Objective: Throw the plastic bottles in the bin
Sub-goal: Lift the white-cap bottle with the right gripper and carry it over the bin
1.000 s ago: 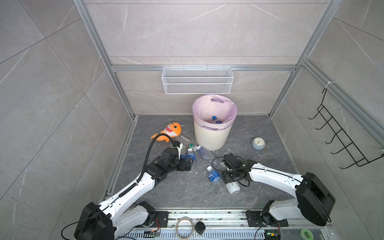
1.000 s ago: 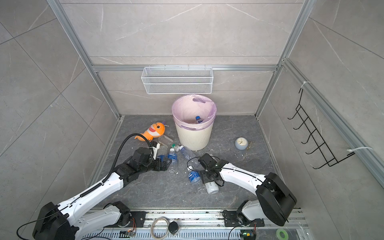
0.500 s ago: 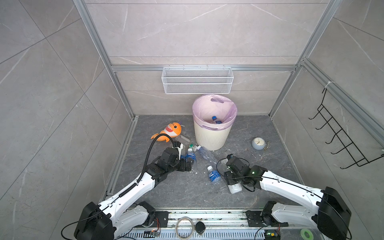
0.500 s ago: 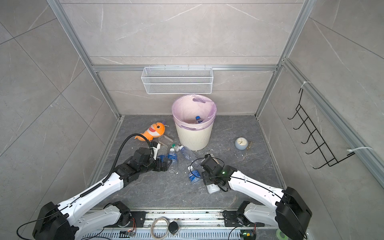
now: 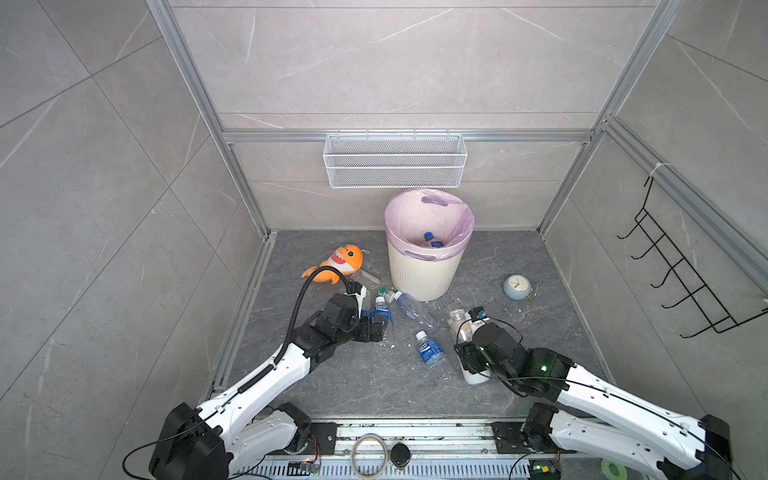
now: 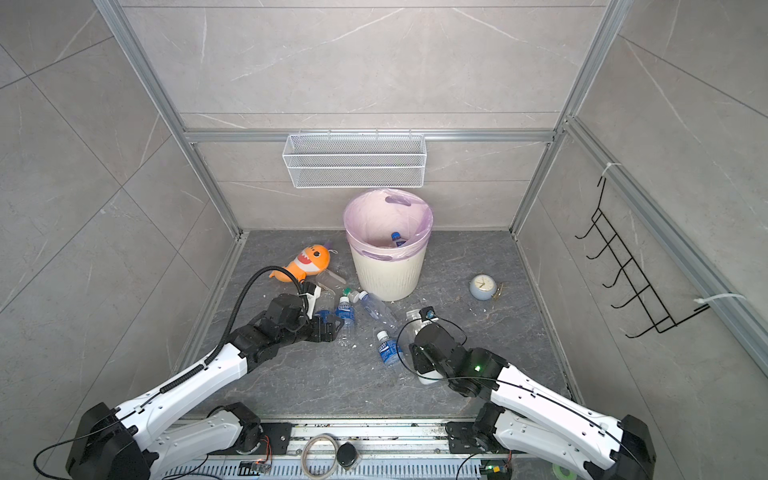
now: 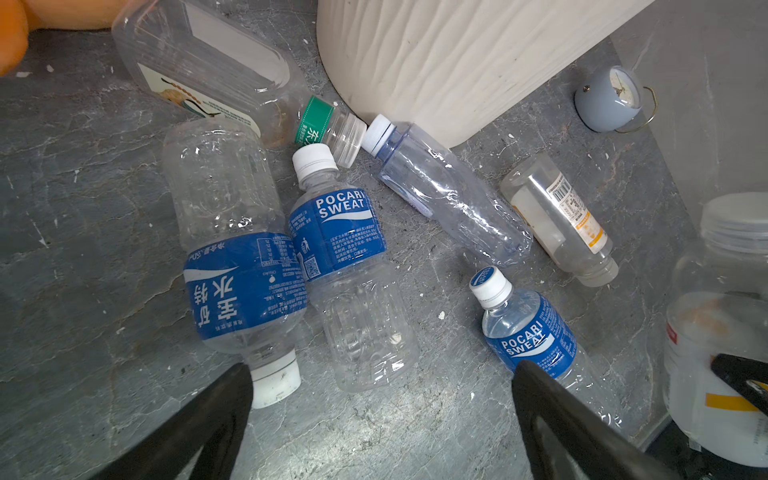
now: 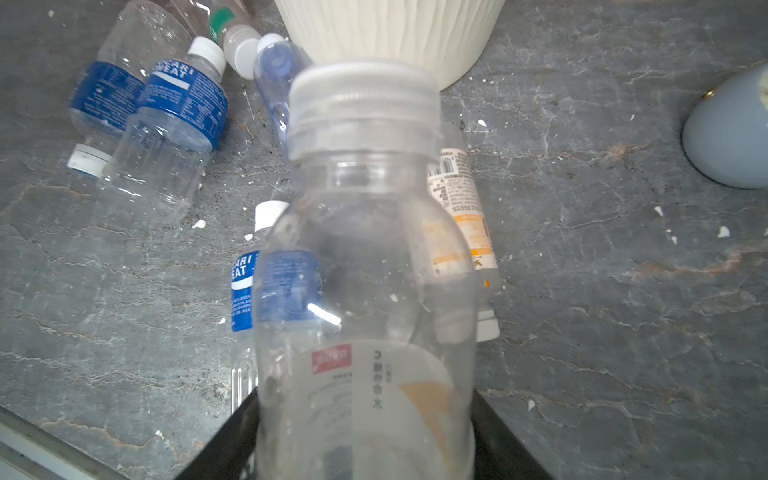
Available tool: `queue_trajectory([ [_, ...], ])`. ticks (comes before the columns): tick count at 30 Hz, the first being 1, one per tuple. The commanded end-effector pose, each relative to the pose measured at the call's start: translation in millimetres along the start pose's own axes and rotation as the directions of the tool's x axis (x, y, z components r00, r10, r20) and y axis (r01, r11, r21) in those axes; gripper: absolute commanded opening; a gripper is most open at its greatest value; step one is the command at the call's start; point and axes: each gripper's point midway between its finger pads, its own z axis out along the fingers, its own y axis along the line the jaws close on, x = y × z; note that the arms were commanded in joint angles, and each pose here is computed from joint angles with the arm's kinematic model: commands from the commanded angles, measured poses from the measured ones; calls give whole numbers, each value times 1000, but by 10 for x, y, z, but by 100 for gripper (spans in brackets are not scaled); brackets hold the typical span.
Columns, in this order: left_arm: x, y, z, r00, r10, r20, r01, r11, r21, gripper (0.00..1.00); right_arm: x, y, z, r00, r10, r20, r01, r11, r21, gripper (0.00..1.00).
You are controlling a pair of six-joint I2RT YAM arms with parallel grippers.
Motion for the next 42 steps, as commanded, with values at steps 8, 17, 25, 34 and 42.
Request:
queue_trajectory([
  [8,-133,-66,-27,999,28,19,-28,1000,4,100,-366,-52,-464,979,16,203,-7,999,-46,58],
  [17,-103,-48,-9,1000,30,9,-30,1000,-2,100,-844,34,-887,946,9,324,21,996,-89,58],
  [25,-70,-23,25,999,35,3,-35,999,-7,100,-1231,159,-1129,922,-1,386,47,993,-110,58],
  [34,-90,-48,73,999,47,-5,-47,999,-1,100,-1554,305,-1312,901,-18,433,84,987,-134,58],
  [42,-123,-61,89,999,50,-7,-50,999,-1,100,-2069,487,-1412,899,-65,433,111,990,-81,57],
])
